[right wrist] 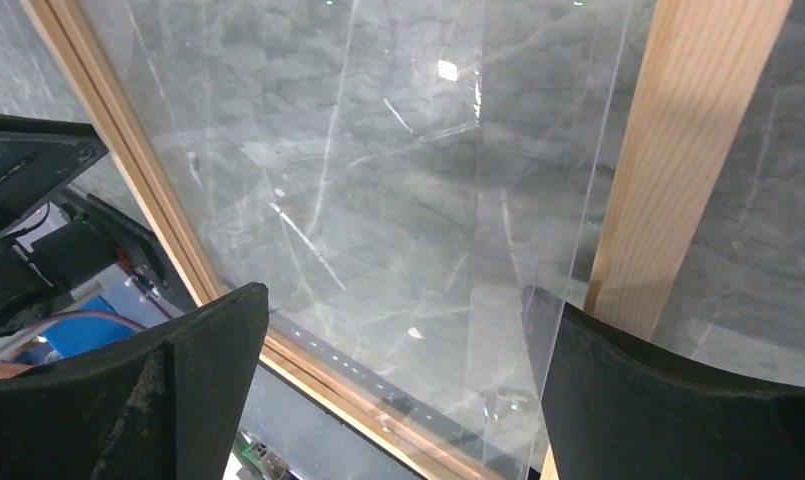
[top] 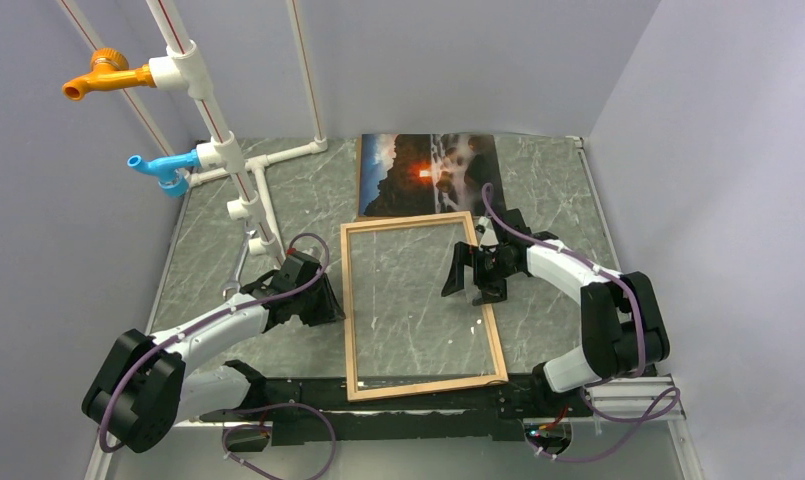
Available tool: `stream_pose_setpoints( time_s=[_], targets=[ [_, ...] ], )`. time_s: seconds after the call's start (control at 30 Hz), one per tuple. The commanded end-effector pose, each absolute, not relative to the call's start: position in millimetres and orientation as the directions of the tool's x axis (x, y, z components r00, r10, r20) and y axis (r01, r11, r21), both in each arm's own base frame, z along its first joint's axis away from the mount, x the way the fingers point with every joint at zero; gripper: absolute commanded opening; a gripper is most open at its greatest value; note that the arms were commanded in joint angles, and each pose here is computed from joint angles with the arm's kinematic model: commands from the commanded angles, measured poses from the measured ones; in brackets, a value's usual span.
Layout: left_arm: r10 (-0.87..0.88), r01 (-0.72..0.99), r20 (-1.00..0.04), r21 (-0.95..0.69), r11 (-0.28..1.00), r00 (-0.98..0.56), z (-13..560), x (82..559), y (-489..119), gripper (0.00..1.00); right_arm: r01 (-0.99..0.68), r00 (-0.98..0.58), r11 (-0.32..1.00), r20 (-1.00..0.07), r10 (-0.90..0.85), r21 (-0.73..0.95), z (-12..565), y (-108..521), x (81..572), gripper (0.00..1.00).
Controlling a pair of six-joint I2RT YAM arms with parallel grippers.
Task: Put the photo into the frame
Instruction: Place the photo frame item in the photo frame.
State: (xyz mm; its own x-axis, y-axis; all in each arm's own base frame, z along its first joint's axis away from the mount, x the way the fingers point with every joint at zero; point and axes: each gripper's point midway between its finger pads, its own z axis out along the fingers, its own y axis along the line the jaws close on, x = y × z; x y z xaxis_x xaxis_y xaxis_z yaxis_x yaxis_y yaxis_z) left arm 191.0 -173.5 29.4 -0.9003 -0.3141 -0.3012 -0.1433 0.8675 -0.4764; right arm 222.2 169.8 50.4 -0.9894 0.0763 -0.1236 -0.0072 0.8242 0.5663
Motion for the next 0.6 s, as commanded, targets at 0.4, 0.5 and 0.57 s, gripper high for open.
stream_pose_setpoints(
  time_s=[0.4, 0.5, 0.57],
  targets=[
    [-0.279, -0.144, -0.295, -0.407, 0.902, -0.914, 14.6, 184.7, -161.7, 0.33, -0.013, -0.978, 0.885, -0.191, 0.086, 0.466, 74.1, 153.0, 233.7, 1.0],
    [-0.278, -0.144, -0.294, -0.405, 0.903, -0.915, 14.2, 184.8, -161.8, 0.33, -0.008, -0.977, 0.891, -0.192, 0.089, 0.453, 75.1, 150.4, 232.8, 1.0],
    [-0.276, -0.143, -0.295, -0.404, 0.904, -0.915, 14.5, 185.0, -161.8, 0.33, -0.004, -0.975, 0.897, -0.199, 0.094, 0.443, 77.4, 148.3, 233.9, 1.0]
  ],
)
